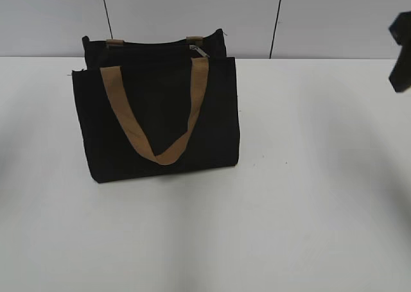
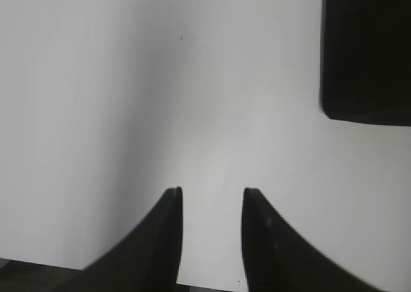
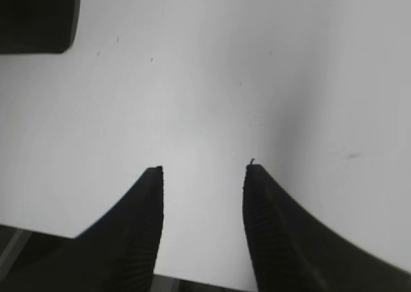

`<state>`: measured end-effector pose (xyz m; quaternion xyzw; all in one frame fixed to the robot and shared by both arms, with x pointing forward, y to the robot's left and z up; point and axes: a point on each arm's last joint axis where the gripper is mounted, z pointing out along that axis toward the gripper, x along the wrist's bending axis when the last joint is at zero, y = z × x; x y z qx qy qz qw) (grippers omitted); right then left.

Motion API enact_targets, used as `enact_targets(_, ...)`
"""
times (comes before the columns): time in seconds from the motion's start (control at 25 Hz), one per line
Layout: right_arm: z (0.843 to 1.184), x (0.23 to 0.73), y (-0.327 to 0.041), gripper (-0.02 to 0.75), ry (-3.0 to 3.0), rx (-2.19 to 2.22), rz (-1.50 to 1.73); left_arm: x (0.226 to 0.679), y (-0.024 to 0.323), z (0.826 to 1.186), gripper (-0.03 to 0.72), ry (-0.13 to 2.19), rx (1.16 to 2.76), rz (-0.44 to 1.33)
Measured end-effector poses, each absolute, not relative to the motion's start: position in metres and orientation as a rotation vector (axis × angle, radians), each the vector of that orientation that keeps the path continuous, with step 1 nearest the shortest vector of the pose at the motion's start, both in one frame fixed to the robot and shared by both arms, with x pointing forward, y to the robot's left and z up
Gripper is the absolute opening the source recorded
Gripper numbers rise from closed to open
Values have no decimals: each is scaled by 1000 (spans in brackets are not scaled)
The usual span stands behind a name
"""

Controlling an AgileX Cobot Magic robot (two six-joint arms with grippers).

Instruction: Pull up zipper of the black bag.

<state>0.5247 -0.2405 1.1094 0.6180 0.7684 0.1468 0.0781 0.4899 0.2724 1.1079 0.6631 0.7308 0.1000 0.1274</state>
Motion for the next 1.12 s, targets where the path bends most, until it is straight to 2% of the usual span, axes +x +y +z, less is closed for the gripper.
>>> enact_targets(0.24,1105,442,-250,315,2311,1881,519,421,281,1146,237,1994,1810,432)
enact_targets(0.44,1100,375,-261,315,2264,1830,615,354,289,1155,237,1872,1727,552)
enact_targets(0.84,1076,269,-280,315,2109,1476,880,280,304,1103,239,1775,1723,723)
enact_targets(1.12,1050,238,-288,315,1951,1298,997,241,308,1090,239,1559,1562,893)
